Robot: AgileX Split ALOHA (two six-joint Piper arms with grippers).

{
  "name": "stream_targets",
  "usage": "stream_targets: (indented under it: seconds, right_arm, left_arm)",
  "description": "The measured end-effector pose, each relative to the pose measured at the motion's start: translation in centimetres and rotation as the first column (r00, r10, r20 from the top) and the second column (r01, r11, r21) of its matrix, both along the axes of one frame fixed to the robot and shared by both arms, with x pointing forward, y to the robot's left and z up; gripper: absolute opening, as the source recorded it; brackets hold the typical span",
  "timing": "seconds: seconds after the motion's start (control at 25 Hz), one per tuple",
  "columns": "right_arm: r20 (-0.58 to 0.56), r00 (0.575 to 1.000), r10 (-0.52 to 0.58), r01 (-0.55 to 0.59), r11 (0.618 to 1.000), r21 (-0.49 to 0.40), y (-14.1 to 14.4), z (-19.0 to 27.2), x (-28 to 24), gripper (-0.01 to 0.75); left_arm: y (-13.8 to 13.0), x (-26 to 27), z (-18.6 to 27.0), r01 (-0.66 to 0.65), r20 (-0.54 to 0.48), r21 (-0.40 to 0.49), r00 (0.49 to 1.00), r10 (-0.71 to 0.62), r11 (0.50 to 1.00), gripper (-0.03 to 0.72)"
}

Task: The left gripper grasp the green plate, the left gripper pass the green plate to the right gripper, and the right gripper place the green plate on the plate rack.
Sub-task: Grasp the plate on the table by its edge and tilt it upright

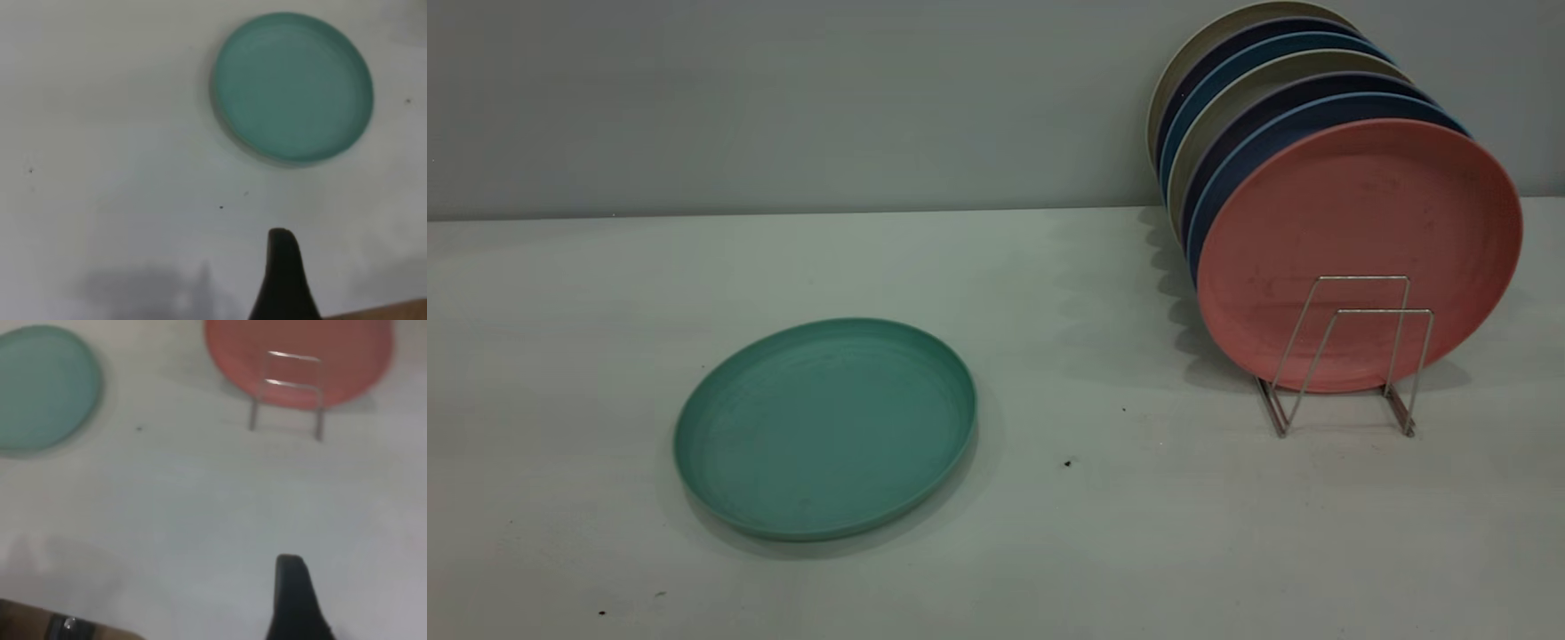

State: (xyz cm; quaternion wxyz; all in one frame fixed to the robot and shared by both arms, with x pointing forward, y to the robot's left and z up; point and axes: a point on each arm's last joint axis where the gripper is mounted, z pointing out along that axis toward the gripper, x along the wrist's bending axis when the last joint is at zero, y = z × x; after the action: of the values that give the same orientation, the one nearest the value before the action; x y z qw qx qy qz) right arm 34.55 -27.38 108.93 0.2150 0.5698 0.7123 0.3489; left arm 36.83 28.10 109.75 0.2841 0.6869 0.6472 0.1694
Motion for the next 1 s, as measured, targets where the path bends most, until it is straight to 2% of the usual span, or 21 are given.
stream_targets:
  seconds: [0.12,0.32,0.48,0.8,1.0]
  right_arm:
    - [-0.013,0.997,0.077,-0.077,0.997,0.006,0.7,-1.0,3.7,0.51]
    - [-0.097,0.978,0.183,-0.169,0.975,0.141,2.3,-4.4,9.1,0.51]
    - [-0.094,0.967,0.237,-0.216,0.958,0.187,3.6,-7.2,12.4,0.51]
    - [-0.149,0.898,0.414,-0.361,0.887,0.289,11.4,-11.5,16.1,0.51]
    - [-0.194,0.865,0.463,-0.394,0.865,0.31,14.2,-13.9,16.8,0.51]
  left_arm:
    - [-0.2,4.4,-1.9,-0.016,-0.087,0.004,0.996,0.016,1.0,0.568]
    - [-0.6,11.1,-5.8,-0.025,-0.249,0.019,0.968,0.029,1.0,0.568]
    - [-0.9,15.9,-9.6,-0.029,-0.347,0.03,0.937,0.038,0.999,0.568]
    - [-1.3,23.2,-17.5,-0.01,-0.502,0.048,0.864,0.033,0.999,0.568]
    - [-1.8,25.7,-22.6,-0.017,-0.571,0.022,0.821,0.026,1.0,0.568]
